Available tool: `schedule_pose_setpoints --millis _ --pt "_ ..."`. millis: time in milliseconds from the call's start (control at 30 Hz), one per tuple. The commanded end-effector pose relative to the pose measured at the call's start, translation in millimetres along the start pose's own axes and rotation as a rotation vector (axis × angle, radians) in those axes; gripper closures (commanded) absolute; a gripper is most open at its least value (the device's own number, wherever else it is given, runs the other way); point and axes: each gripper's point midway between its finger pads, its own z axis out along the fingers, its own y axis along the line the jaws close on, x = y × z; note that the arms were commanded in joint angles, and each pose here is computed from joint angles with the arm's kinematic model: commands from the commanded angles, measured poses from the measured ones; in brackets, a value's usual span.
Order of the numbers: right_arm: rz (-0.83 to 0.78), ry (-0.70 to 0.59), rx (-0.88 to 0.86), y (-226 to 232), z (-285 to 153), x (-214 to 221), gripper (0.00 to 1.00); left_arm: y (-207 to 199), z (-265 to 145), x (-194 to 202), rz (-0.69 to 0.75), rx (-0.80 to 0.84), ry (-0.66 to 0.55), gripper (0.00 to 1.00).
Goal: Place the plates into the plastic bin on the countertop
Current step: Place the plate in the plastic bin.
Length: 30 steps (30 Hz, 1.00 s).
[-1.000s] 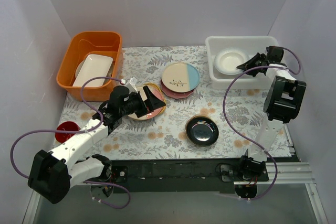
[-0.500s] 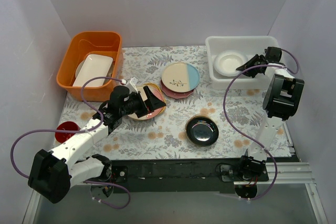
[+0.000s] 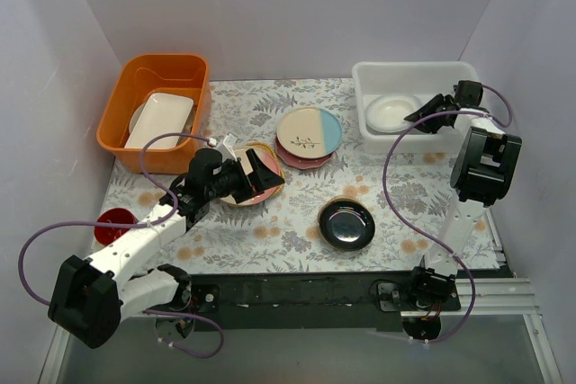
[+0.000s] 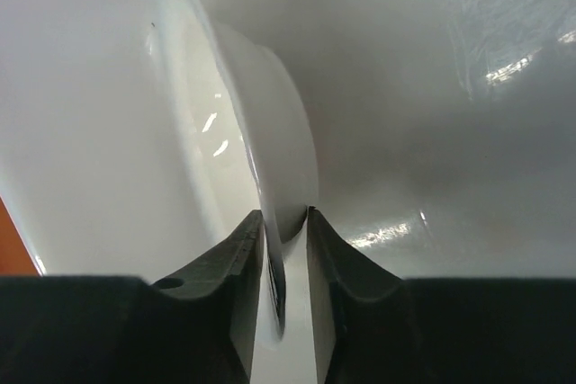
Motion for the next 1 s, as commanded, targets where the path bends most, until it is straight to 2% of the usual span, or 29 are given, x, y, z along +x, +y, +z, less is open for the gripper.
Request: schedule_pose_setpoints --millis 0,167,300,400,467,500,633,967 --pt "-0.067 -0.067 -0.099 40.6 -13.1 -27.4 0.62 -6.8 -2.2 0.0 0.017 0.029 -0.004 0.02" --pt "-0.075 -0.080 -0.090 42.4 -18.1 -30.4 0.50 -8.6 -3.2 0.6 0.018 0.038 0.001 0.02" --pt "-0.091 -0.103 -0.080 46.7 -26.0 -33.2 0.29 -10.3 -4.1 -0.2 0.021 0.043 -0.002 0.02" --pt "-0.098 -0.118 -0.094 50.4 -30.8 -32.8 0.18 -10.3 -4.1 1.0 0.021 0.046 0.003 0.02" --pt "-0.099 -0.125 -0.092 51.0 -33.8 -32.4 0.15 -12.2 -4.3 1.3 0.022 0.053 0.005 0.02" --pt "-0.103 -0.139 -0.091 52.2 -35.9 -34.4 0.07 -11.9 -4.6 1.3 0.021 0.053 0.005 0.02" --pt "-0.097 -0.159 -0.098 55.0 -42.5 -34.5 0.02 -11.7 -5.4 0.9 0.022 0.053 0.000 0.02" --pt "-0.094 -0.280 -0.117 59.0 -79.4 -29.1 0.02 -12.3 -11.4 -0.3 0.008 0.054 -0.027 0.02"
